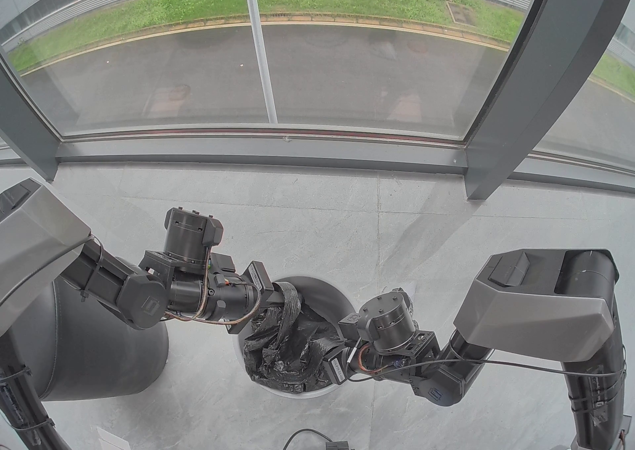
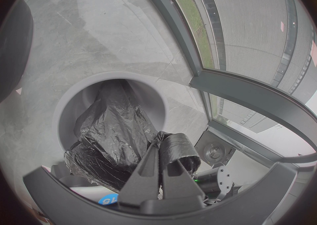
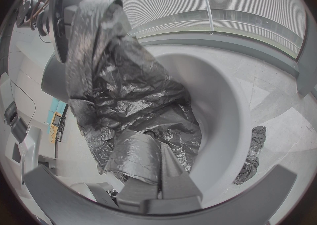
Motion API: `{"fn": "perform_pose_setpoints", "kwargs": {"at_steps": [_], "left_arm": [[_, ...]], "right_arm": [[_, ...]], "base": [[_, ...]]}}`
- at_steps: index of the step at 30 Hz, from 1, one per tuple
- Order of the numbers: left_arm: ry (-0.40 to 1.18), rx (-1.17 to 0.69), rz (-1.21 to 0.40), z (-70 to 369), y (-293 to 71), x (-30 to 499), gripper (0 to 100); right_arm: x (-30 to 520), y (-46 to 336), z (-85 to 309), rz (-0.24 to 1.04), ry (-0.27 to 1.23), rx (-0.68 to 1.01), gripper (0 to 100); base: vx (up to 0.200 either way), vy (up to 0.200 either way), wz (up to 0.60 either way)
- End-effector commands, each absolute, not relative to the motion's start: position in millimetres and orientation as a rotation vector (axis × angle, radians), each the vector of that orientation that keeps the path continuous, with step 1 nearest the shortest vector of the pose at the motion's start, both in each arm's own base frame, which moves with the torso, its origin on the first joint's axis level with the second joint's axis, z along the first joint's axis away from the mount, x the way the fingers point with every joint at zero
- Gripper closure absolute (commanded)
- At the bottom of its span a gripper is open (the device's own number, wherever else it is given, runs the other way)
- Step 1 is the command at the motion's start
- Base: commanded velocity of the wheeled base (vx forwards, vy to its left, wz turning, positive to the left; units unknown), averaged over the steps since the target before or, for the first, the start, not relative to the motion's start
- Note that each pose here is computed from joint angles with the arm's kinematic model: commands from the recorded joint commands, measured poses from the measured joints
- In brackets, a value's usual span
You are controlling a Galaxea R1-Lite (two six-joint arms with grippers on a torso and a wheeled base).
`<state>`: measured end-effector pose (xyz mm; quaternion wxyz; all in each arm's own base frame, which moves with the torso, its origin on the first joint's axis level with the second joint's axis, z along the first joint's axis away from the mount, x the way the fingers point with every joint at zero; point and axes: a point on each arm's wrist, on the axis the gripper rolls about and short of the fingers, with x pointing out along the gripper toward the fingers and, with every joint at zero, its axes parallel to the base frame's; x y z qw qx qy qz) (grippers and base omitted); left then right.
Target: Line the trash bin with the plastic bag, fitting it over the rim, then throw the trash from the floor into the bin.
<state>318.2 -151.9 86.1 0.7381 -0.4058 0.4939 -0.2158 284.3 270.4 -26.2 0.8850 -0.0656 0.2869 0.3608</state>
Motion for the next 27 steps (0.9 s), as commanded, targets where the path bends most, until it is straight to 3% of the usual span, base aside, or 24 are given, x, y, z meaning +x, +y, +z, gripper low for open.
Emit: {"fn": "perform_pose_setpoints", "kwargs": {"at_steps": [1, 11, 27], "left_arm": [[1.106, -0.891, -0.445, 77, -150, 319, 100], [1.017, -0.768, -0.342, 73, -148, 321, 100], [1.075, -0.736, -0.304, 79, -143, 310, 100]], "right_arm": [[275, 262, -21, 0.748, 0.57, -0.135, 100], [263, 237, -10, 0.739, 0.546, -0.157, 100], [250, 213, -7, 0.732, 0.524, -0.193, 100]], "base": [[0.0, 0.0, 0.0], [0.0, 0.0, 0.0], [0.0, 0.0, 0.0]]}}
